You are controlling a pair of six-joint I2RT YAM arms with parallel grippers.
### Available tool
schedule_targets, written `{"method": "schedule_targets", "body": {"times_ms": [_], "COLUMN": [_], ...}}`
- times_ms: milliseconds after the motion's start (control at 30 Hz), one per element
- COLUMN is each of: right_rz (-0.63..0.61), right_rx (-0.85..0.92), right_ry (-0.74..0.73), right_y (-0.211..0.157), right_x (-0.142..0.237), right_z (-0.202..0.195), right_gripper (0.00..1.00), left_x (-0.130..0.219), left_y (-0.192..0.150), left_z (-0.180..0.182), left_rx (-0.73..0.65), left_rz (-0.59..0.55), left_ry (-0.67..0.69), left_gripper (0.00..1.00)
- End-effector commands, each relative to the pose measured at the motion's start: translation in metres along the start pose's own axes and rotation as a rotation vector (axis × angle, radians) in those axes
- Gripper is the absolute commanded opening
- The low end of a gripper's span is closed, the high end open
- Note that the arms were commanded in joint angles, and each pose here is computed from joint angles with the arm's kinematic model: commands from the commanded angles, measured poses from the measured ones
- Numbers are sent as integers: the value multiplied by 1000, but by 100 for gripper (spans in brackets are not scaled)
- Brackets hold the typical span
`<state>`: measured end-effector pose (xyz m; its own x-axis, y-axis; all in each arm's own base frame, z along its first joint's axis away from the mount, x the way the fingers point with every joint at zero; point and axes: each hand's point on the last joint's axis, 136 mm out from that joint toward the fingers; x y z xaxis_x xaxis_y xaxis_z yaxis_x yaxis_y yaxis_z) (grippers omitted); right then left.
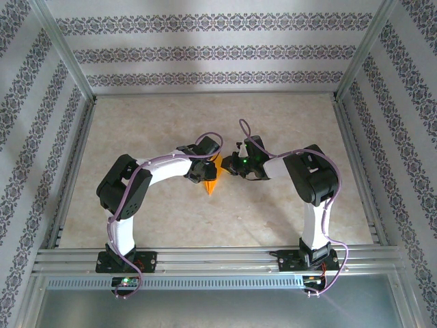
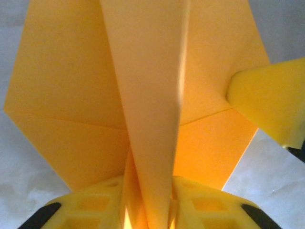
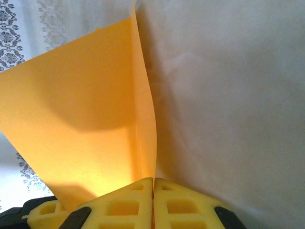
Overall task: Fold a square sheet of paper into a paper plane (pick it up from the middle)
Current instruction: Turn over a paper plane at the top-center of the table, then move the paper plane to the top-center of the table.
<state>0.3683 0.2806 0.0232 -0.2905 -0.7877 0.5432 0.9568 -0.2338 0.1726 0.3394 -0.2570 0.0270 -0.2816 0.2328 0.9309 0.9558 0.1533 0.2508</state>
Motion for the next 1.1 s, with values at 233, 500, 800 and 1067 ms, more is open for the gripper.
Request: {"method": "schedule_targets", "body": {"times_ms": [233, 500, 800, 1067], "right_rz": [-8, -117, -145, -192], "right_rx": [32, 150, 164, 173], "right_ry": [18, -71, -137, -238], "right_y": [7, 31, 29, 31], "right_x": [5, 51, 67, 84], "right_z": [11, 27, 20, 6], "right_gripper": [20, 38, 40, 47], "left_x": [21, 37, 21, 12], "left_y": [10, 16, 12, 10], "left_z": [1, 19, 27, 30], "left_rx": [-21, -71, -68, -52], "left_rz": [-50, -73, -11, 6], "left_ry": [49, 140, 195, 213], "left_gripper": [6, 6, 12, 13]}}
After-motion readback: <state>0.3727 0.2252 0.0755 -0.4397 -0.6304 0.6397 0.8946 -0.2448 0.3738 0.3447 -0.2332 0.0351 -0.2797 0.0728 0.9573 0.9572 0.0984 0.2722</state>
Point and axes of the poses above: each hand's point on the last joint's axis, 136 mm out from that joint toward the fingers, its own x axis back along the fingers, its own z axis along the line the jaws close on, y = z × x, and after that the axes turned 6 degrees about x, right-handed
